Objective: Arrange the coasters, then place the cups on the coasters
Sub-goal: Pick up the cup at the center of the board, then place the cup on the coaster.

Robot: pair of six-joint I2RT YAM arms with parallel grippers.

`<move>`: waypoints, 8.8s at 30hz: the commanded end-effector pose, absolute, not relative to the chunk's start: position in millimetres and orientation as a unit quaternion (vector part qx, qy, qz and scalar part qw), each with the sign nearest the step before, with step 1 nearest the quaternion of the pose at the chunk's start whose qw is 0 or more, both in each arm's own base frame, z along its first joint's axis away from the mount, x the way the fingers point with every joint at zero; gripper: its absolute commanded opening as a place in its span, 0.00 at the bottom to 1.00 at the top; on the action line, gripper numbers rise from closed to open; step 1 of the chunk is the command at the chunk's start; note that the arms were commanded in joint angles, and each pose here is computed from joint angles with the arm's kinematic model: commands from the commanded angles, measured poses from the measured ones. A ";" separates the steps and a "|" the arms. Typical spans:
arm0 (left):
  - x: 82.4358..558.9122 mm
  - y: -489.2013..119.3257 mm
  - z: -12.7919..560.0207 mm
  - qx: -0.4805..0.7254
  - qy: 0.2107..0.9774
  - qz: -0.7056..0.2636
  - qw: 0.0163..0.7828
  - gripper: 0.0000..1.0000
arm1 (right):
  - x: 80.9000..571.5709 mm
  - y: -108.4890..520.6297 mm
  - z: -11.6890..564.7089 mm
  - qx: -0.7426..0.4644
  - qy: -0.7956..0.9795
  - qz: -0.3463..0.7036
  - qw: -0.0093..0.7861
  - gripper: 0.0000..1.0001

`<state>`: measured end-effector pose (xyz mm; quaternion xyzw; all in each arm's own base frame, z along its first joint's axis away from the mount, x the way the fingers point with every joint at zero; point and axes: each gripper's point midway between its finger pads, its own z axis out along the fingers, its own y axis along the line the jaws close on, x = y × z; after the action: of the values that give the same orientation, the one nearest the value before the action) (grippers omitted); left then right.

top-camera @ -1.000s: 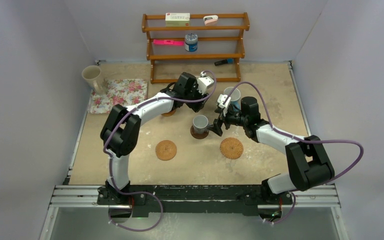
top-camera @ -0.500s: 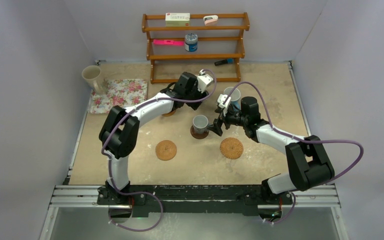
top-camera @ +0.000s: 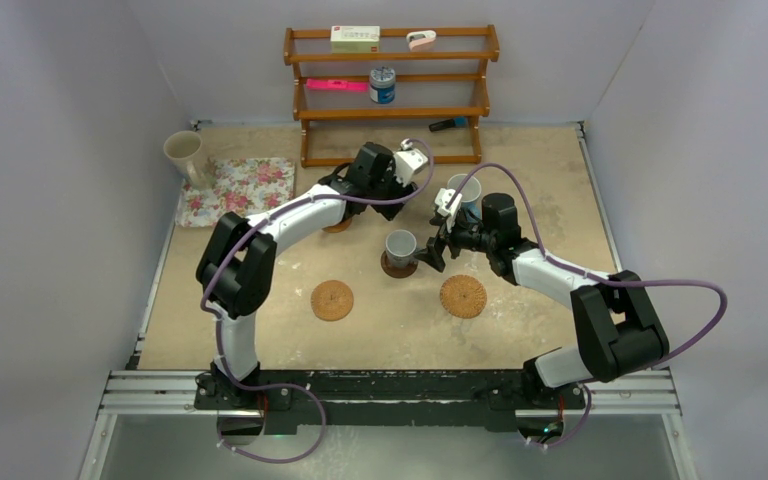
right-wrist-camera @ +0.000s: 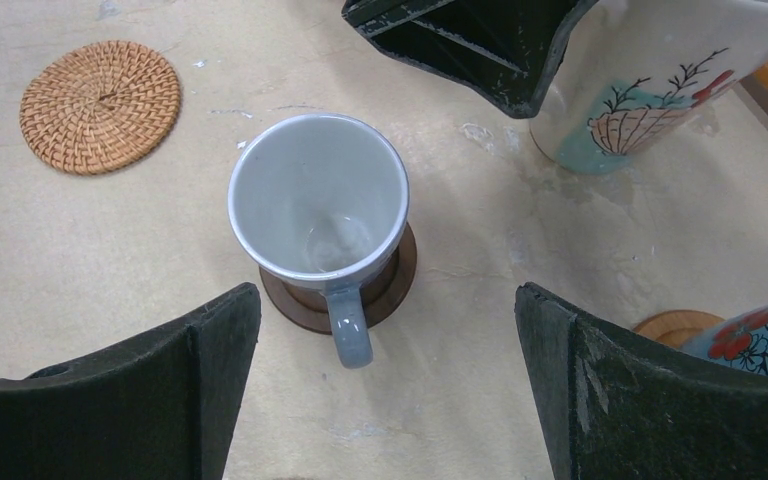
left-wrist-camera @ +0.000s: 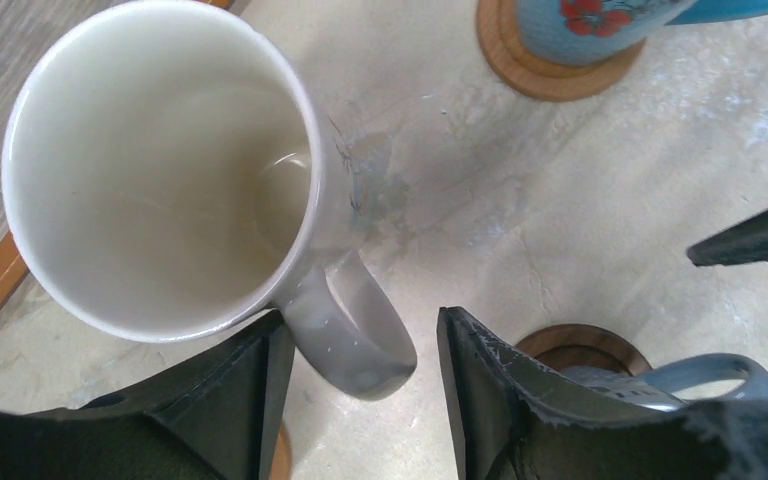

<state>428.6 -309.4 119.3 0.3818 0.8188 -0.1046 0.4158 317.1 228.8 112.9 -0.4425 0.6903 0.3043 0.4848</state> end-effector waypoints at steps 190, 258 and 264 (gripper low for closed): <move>340.5 38.9 180.5 0.103 0.790 0.056 0.602 1.00 | 297.3 117.2 272.9 -0.304 0.738 0.101 0.594 0.00; 341.9 28.6 172.5 0.123 0.793 0.030 0.595 1.00 | 205.7 100.8 147.8 -0.434 0.718 0.246 0.486 0.00; 341.3 29.2 174.2 0.123 0.792 0.033 0.597 1.00 | 207.3 102.7 145.1 -0.434 0.715 0.255 0.486 0.00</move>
<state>338.7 30.4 166.3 0.1164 0.8034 0.0341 0.5830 195.2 92.5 120.8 -0.4176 0.7584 0.2411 0.4385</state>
